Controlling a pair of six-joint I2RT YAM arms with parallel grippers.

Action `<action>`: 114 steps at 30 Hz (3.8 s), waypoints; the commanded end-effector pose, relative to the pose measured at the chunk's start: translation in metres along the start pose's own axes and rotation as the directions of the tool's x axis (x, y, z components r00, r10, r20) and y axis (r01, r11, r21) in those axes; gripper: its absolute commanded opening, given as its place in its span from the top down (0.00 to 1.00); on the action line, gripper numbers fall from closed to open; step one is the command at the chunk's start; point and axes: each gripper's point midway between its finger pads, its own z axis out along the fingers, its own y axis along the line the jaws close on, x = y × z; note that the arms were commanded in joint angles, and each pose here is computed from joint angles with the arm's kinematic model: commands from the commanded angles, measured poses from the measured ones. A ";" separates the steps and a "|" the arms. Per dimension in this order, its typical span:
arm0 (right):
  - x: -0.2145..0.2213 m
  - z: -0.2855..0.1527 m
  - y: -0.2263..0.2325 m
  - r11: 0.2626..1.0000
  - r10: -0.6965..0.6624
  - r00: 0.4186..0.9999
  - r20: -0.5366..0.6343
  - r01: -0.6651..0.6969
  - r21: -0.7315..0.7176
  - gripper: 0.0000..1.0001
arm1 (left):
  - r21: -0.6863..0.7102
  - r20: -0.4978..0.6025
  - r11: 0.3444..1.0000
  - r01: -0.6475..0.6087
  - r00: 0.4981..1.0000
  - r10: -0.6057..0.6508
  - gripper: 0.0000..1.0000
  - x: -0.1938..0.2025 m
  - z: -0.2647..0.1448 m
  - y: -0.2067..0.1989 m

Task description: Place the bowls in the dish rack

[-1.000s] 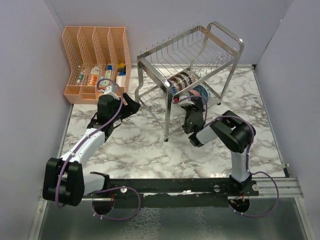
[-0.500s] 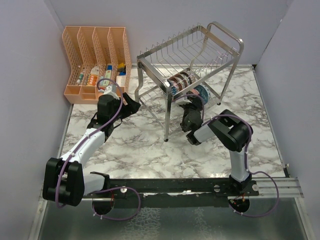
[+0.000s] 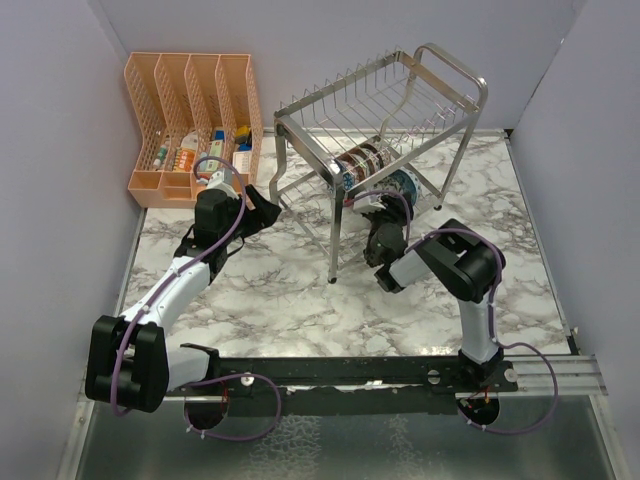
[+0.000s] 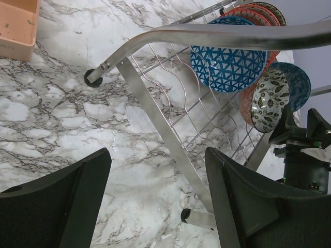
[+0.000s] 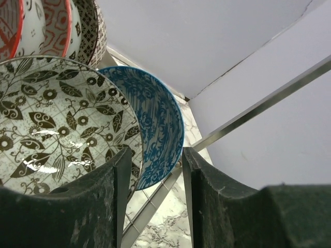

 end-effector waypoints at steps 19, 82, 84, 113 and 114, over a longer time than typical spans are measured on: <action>-0.027 -0.022 -0.018 0.774 0.526 0.727 -0.441 -0.624 -0.106 0.47 | 0.053 0.039 0.998 -0.017 0.999 0.015 0.24 -0.009 -0.009 -0.012; 0.001 -0.010 0.016 0.057 0.854 -0.029 -0.519 -0.987 0.149 0.61 | 0.022 0.018 1.000 -0.022 1.000 0.022 0.24 -0.002 -0.002 -0.002; -0.004 -0.012 0.012 0.029 0.854 -0.053 -0.518 -0.989 0.148 0.62 | 0.021 0.018 0.999 -0.024 1.000 0.024 0.24 -0.002 -0.002 -0.001; 0.002 0.025 0.002 0.147 0.897 0.030 -0.440 -0.961 0.235 0.61 | 0.025 0.022 0.999 -0.025 0.999 0.024 0.24 -0.004 -0.004 -0.004; 0.003 0.026 0.003 0.152 0.897 0.031 -0.441 -0.959 0.241 0.60 | 0.025 0.022 0.999 -0.025 0.999 0.024 0.24 -0.004 -0.004 -0.004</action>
